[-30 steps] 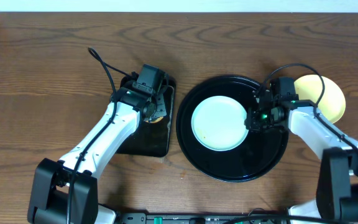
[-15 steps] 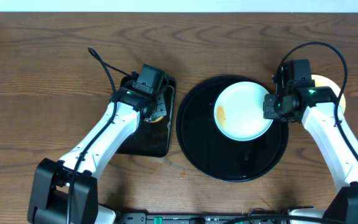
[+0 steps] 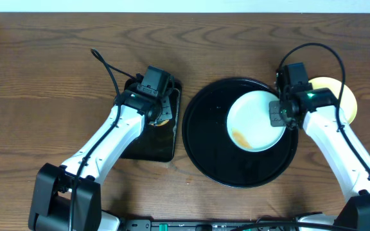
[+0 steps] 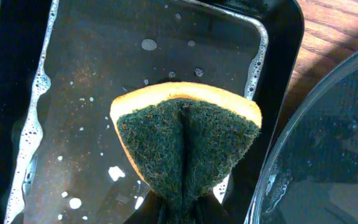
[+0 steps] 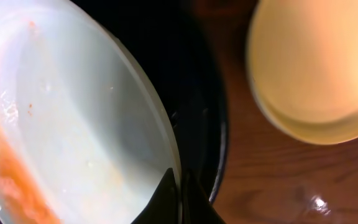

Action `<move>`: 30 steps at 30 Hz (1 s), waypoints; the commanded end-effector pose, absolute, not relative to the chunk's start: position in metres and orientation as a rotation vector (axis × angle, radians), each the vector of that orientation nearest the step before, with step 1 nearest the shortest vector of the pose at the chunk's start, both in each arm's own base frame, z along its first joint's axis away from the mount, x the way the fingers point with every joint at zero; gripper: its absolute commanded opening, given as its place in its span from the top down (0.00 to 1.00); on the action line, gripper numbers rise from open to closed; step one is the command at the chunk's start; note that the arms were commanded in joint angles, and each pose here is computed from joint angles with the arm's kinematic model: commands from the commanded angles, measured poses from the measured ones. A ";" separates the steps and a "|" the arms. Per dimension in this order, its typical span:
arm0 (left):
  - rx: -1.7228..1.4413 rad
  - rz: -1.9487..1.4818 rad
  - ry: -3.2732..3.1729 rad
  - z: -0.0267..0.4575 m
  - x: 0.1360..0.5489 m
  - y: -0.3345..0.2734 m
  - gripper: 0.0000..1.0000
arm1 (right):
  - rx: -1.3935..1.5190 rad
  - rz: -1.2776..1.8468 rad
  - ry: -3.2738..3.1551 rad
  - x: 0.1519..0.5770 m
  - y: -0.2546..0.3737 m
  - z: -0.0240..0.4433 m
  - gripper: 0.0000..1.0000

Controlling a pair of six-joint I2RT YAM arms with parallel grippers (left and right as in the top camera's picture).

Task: Clean dirty plates on tray and stack at the side
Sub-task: 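Lift the green plate with the right gripper and stack it on the yellow plate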

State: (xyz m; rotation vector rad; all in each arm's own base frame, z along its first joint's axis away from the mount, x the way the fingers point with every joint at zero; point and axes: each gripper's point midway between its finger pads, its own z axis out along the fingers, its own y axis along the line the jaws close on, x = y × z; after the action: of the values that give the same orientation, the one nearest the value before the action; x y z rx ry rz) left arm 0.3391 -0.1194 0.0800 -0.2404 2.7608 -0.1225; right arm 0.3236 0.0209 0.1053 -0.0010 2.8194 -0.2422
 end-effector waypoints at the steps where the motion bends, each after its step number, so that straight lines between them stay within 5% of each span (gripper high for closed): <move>1: -0.231 -0.095 2.759 0.079 0.339 -0.115 0.88 | 0.050 -0.237 2.745 0.338 0.016 0.125 0.99; 14: -0.231 -0.095 2.759 0.079 0.339 -0.115 0.88 | -0.103 -0.370 2.794 0.319 0.023 0.124 0.99; 20: -0.231 -0.096 2.758 0.079 0.339 -0.115 0.88 | 0.011 -0.660 2.606 0.335 -0.008 0.162 0.99; 30: -0.231 -0.096 2.758 0.079 0.339 -0.115 0.88 | -0.153 -0.953 2.266 0.346 0.030 0.224 0.99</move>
State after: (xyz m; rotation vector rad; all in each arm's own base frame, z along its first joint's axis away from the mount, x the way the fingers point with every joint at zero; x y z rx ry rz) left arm 0.3391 -0.1195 0.0799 -0.2403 2.7610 -0.1230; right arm 0.3444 0.0294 0.1861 -0.1450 2.4435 -0.7585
